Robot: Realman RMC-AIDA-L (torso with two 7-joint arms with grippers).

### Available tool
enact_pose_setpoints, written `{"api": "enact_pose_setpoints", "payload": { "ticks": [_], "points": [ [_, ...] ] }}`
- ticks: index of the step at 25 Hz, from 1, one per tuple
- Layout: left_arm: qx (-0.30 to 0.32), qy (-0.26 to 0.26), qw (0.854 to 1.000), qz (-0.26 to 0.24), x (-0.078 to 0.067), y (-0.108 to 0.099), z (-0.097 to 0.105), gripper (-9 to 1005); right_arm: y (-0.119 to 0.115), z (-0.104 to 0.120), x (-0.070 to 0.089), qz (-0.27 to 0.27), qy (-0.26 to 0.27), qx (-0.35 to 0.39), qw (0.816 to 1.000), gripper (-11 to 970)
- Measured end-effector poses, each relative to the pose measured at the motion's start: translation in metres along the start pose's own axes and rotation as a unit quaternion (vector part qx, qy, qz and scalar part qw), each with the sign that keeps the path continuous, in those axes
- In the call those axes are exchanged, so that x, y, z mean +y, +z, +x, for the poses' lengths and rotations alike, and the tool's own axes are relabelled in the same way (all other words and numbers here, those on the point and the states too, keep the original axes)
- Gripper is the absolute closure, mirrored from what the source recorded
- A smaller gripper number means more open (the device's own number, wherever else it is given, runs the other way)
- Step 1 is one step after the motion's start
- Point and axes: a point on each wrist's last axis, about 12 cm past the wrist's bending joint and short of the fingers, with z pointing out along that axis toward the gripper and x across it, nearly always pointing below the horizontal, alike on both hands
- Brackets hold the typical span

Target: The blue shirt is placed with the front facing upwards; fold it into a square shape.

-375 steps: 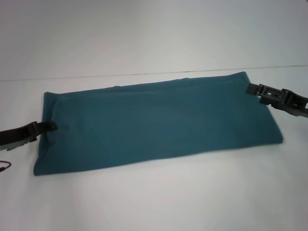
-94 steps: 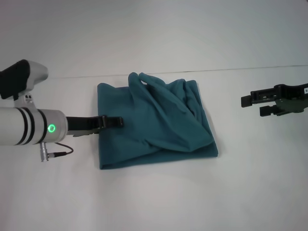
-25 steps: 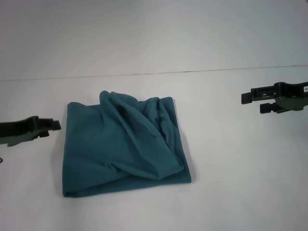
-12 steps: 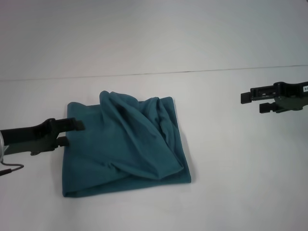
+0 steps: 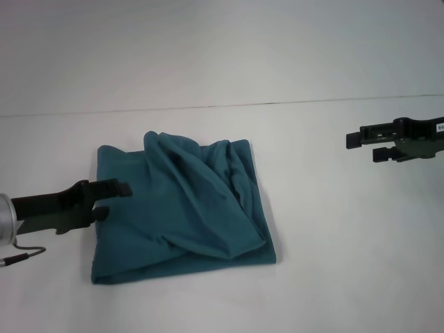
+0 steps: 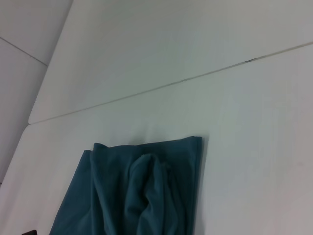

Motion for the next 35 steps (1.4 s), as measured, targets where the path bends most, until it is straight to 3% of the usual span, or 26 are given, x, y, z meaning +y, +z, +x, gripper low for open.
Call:
{"api": "enact_pose_setpoints", "payload": {
  "ticks": [9, 16, 19, 22, 23, 24, 25, 28, 30, 35],
  "points": [
    [-0.017, -0.004, 0.999, 0.027, -0.002, -0.019, -0.003, 242, 0.004, -0.001, 0.004, -0.004, -0.005, 0.002, 1.0, 20],
    [0.01, -0.003, 0.999, 0.033, -0.002, -0.003, 0.006, 244, 0.007, -0.003, 0.007, -0.007, -0.009, 0.003, 1.0, 20],
    [0.001, 0.009, 0.999, 0.036, -0.004, -0.009, 0.002, 245, 0.009, -0.005, 0.011, -0.009, -0.013, 0.005, 1.0, 20],
    [-0.022, 0.05, 0.998, 0.041, -0.01, -0.024, -0.005, 245, 0.012, -0.007, 0.015, -0.012, -0.021, 0.008, 1.0, 20],
    [-0.025, 0.084, 0.995, 0.048, -0.013, -0.029, -0.005, 245, 0.014, -0.007, 0.017, -0.012, -0.025, 0.008, 1.0, 20],
    [-0.018, 0.167, 0.984, 0.065, -0.019, -0.035, -0.003, 245, 0.016, -0.009, 0.019, -0.013, -0.033, 0.008, 0.999, 20],
    [-0.018, 0.167, 0.984, 0.065, -0.019, -0.035, -0.003, 245, 0.018, -0.01, 0.021, -0.014, -0.041, 0.007, 0.999, 20],
    [0.011, 0.274, 0.957, 0.093, -0.022, -0.038, 0.008, 245, 0.026, -0.016, 0.032, -0.015, -0.069, 0.007, 0.997, 20],
    [0.022, 0.3, 0.949, 0.098, -0.021, -0.039, 0.012, 245, 0.033, -0.024, 0.044, -0.013, -0.088, 0.014, 0.996, 20],
    [-0.012, 0.242, 0.966, 0.09, -0.006, -0.053, 0.012, 245, 0.058, -0.043, 0.084, -0.006, -0.129, 0.038, 0.991, 20]
  ]
}}
